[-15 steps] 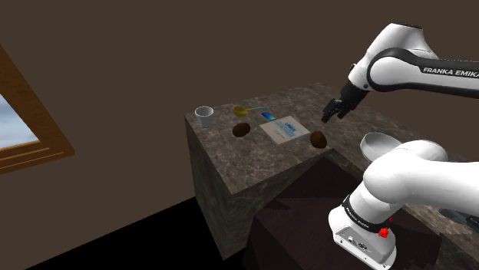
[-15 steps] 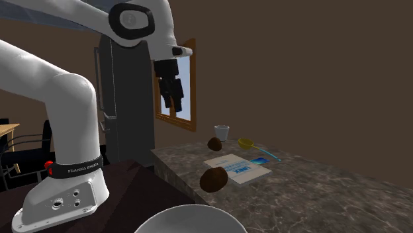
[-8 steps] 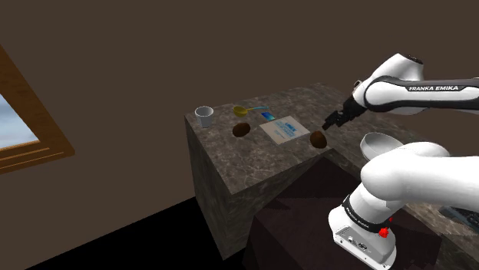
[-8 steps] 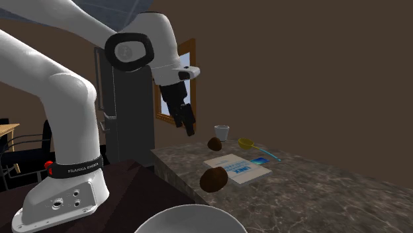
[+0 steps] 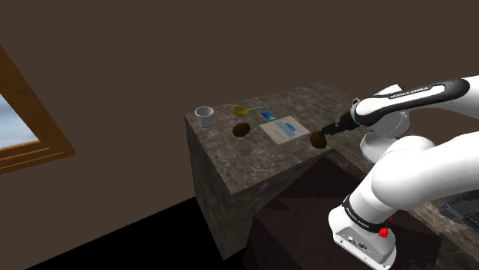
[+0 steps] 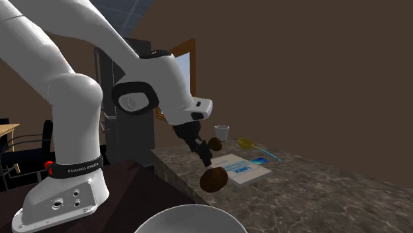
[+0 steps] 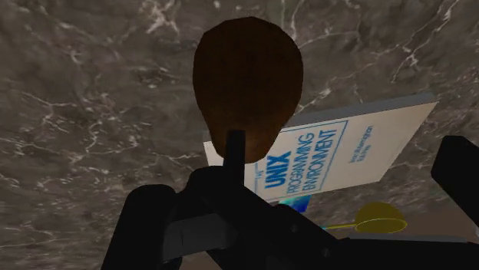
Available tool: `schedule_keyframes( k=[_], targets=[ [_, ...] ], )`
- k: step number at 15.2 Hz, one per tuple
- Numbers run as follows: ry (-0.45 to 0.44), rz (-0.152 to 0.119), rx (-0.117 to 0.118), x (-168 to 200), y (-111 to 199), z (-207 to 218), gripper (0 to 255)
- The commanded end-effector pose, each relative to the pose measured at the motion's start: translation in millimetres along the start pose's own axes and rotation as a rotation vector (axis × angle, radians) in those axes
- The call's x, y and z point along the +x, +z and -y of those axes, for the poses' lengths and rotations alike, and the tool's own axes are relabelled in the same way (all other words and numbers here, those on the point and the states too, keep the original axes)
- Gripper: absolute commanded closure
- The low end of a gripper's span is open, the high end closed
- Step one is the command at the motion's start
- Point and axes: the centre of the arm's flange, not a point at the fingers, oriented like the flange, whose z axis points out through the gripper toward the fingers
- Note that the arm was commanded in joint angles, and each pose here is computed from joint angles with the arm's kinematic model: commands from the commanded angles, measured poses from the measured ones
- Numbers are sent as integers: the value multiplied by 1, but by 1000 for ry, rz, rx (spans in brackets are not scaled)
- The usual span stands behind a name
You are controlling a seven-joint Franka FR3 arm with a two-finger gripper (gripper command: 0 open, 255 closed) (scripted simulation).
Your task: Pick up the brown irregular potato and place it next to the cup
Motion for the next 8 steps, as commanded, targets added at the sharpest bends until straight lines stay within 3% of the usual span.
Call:
schedule_keyframes(
  k=[1,2,8],
  targets=[
    [2,-66,-29,-8,20,-30,0],
    [5,-83,-23,-10,28,-38,0],
    [5,-83,-23,-8,60,-39,0]
  ],
)
